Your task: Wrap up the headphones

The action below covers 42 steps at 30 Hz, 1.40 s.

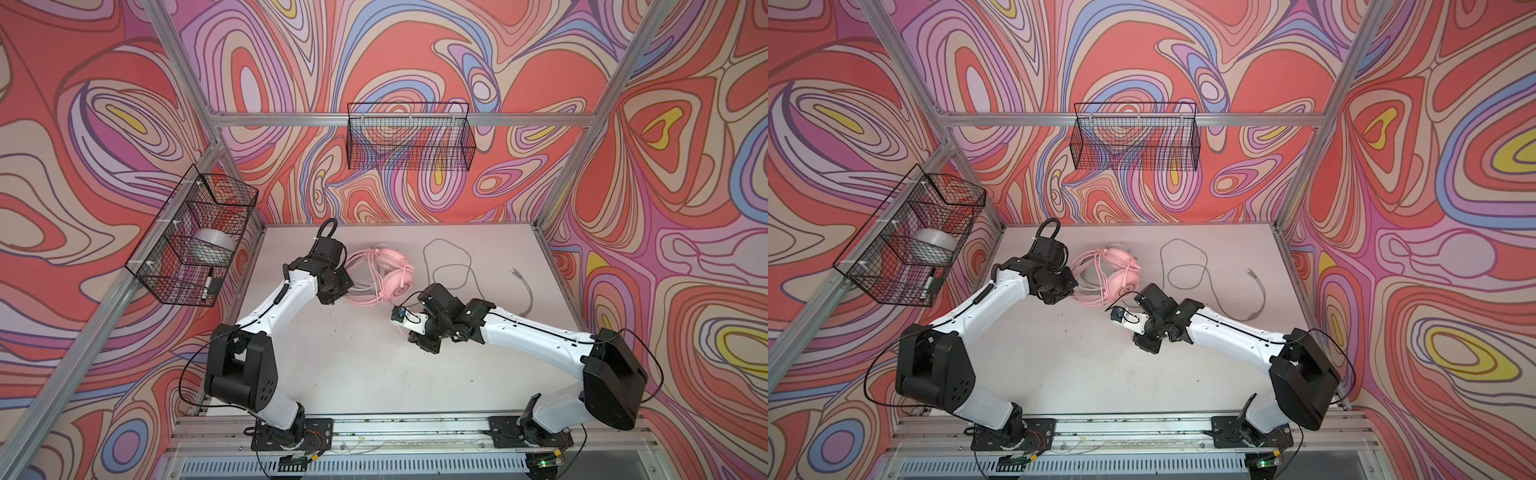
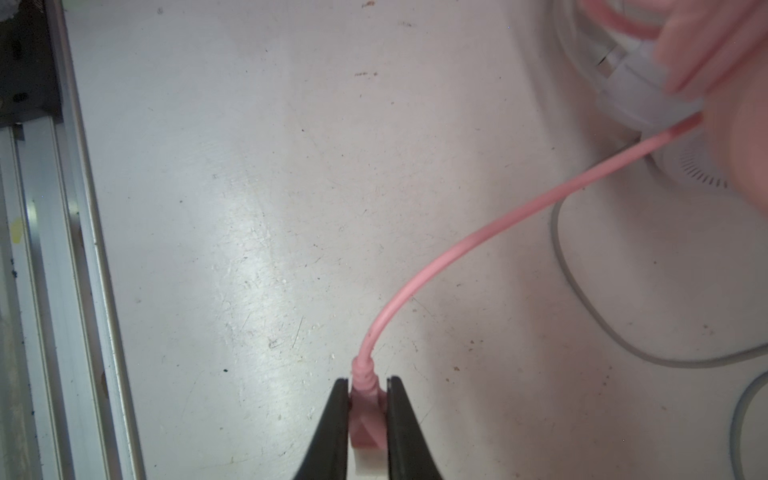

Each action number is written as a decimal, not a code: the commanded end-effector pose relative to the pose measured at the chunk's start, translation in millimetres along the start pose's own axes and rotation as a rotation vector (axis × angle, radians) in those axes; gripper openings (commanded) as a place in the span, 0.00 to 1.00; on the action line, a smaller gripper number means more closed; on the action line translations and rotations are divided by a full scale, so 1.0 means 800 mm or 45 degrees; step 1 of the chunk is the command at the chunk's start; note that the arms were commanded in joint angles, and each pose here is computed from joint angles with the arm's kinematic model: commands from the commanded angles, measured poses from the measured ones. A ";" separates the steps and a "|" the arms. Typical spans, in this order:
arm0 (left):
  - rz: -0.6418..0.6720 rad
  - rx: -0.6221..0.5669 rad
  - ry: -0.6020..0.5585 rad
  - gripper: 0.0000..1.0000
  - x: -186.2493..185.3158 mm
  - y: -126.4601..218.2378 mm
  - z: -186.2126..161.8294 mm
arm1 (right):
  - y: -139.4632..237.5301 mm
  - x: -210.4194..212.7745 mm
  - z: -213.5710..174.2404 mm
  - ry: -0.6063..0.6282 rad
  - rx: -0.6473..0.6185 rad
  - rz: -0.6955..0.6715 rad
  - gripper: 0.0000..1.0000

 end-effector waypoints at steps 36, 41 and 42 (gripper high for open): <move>0.236 0.173 -0.478 0.00 -0.051 -0.047 -0.041 | 0.020 -0.043 0.080 0.489 -0.045 -0.178 0.00; 0.183 0.219 -0.500 0.00 -0.052 -0.050 -0.048 | 0.020 -0.050 0.088 0.503 -0.081 -0.250 0.00; 0.179 0.225 -0.507 0.00 -0.052 -0.050 -0.049 | 0.019 -0.051 0.088 0.508 -0.087 -0.254 0.00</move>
Point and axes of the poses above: each gripper's point midway between its finger pads, its own y axis back along the fingers, its own x axis along the line the jaws close on, z = x × y, the point moved 10 cm from there along y, back along the fingers, and after that the axes turned 8 degrees about y, right-handed, at the moved point
